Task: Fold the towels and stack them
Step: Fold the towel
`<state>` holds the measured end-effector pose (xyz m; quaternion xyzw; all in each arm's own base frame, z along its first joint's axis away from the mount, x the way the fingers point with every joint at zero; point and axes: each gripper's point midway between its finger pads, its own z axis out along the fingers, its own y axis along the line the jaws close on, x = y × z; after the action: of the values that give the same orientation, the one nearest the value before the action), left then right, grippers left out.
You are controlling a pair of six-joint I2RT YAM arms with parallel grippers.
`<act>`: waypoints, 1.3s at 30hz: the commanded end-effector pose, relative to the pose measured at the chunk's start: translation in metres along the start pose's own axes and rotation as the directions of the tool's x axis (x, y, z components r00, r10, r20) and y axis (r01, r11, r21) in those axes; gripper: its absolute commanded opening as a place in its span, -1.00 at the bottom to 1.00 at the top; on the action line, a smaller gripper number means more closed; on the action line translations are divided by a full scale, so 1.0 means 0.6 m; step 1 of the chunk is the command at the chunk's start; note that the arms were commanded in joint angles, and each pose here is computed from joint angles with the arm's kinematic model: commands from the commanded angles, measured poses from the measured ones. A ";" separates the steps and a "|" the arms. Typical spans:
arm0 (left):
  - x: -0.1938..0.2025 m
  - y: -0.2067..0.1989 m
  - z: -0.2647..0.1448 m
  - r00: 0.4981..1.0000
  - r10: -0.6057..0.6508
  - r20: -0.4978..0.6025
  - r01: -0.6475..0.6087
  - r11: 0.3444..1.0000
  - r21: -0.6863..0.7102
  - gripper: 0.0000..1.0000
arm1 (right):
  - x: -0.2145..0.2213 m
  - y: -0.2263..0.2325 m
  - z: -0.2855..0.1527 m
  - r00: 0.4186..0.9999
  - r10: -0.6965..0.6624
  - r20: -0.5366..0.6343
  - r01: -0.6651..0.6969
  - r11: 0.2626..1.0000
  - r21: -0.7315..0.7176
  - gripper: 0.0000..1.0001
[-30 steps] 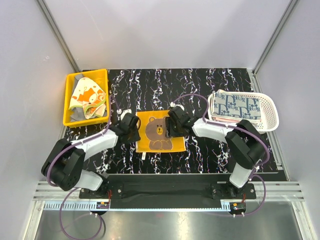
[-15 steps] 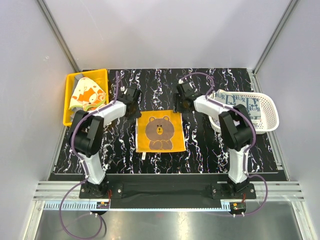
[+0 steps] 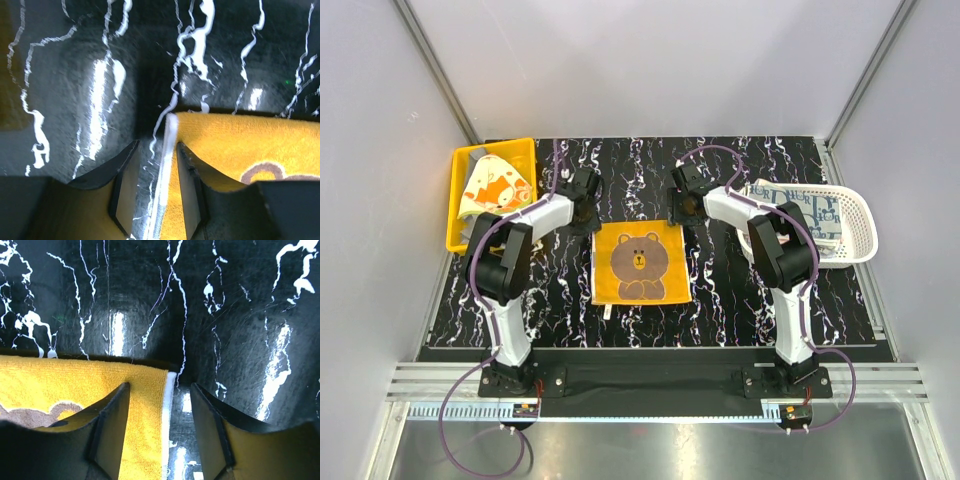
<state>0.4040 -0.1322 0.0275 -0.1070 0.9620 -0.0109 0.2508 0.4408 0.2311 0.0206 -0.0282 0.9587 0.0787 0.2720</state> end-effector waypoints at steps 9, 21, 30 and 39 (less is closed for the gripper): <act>-0.044 -0.016 0.021 0.999 -0.039 0.030 0.036 0.996 0.083 -0.18 | -0.013 0.000 0.023 1.000 -0.014 0.013 0.014 1.000 -0.012 -0.05; -0.061 -0.046 0.001 0.995 -0.073 0.072 0.055 0.972 0.229 -0.07 | -0.015 0.005 0.018 1.000 -0.020 0.020 0.021 0.999 -0.036 -0.16; -0.063 -0.040 -0.014 0.988 -0.116 0.105 0.079 0.950 0.301 -0.03 | -0.016 -0.001 0.016 1.000 -0.020 0.019 0.021 0.999 -0.038 -0.17; -0.088 -0.005 -0.036 0.977 -0.136 0.166 0.100 0.973 0.208 -0.19 | -0.016 -0.002 0.015 1.000 -0.017 0.018 0.018 0.999 -0.038 -0.17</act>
<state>0.4210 -0.1316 0.0405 -0.1304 0.9385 -0.1175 0.2972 0.4506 0.2319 0.0197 -0.0378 0.9551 0.0904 0.2796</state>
